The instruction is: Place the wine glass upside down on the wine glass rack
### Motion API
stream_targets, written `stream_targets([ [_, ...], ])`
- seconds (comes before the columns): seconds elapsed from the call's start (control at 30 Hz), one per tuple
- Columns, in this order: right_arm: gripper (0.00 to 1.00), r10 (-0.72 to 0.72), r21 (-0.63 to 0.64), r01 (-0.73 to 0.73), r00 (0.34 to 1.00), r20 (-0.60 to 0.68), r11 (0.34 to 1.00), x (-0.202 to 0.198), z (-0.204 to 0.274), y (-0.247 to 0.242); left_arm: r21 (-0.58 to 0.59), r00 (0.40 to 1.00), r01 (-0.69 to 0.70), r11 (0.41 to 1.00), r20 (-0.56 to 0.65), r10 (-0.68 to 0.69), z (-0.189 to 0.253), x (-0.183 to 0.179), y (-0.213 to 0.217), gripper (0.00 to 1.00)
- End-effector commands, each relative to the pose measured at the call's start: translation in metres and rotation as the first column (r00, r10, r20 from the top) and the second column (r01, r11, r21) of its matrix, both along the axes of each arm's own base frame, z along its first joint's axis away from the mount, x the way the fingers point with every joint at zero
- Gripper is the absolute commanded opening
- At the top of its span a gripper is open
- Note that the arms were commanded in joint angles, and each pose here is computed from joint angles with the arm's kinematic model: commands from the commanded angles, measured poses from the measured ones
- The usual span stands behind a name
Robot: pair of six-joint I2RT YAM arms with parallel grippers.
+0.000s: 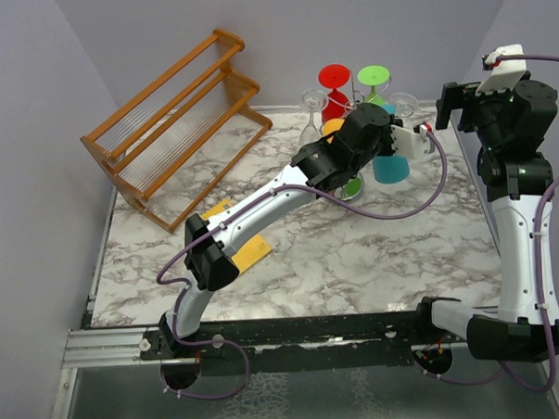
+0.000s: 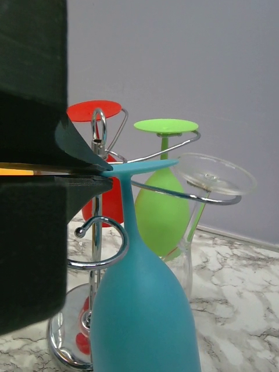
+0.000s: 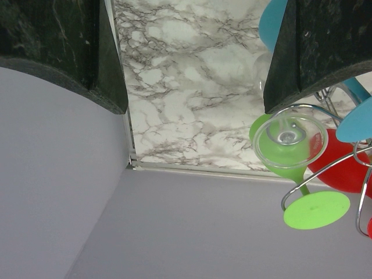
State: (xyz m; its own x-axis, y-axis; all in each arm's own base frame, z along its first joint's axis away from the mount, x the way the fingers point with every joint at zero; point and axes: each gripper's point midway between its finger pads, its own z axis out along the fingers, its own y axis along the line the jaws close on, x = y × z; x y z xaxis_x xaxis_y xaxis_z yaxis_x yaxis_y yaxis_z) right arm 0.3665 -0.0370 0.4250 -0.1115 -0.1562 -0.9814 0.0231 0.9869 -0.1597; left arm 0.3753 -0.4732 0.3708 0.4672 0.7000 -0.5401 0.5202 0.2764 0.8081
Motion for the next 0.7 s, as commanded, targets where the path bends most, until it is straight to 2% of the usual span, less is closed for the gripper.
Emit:
stream_targets([
  [0.0,1.0,0.02,-0.012,-0.019,0.999,0.029,1.0,0.0,0.007,0.002,-0.029,0.999,-0.028,0.999,0.024,0.029,0.023,-0.002,0.018,0.03],
  [0.3,1.0,0.023,-0.015,-0.022,0.999,0.028,1.0,-0.001,0.006,0.002,-0.023,0.999,-0.036,0.999,0.028,0.037,0.031,-0.007,0.029,0.03],
  [0.67,0.99,0.031,-0.016,-0.03,0.999,0.028,0.999,-0.001,0.004,0.002,-0.008,1.0,0.018,1.0,-0.008,-0.018,0.035,-0.022,0.034,0.02],
])
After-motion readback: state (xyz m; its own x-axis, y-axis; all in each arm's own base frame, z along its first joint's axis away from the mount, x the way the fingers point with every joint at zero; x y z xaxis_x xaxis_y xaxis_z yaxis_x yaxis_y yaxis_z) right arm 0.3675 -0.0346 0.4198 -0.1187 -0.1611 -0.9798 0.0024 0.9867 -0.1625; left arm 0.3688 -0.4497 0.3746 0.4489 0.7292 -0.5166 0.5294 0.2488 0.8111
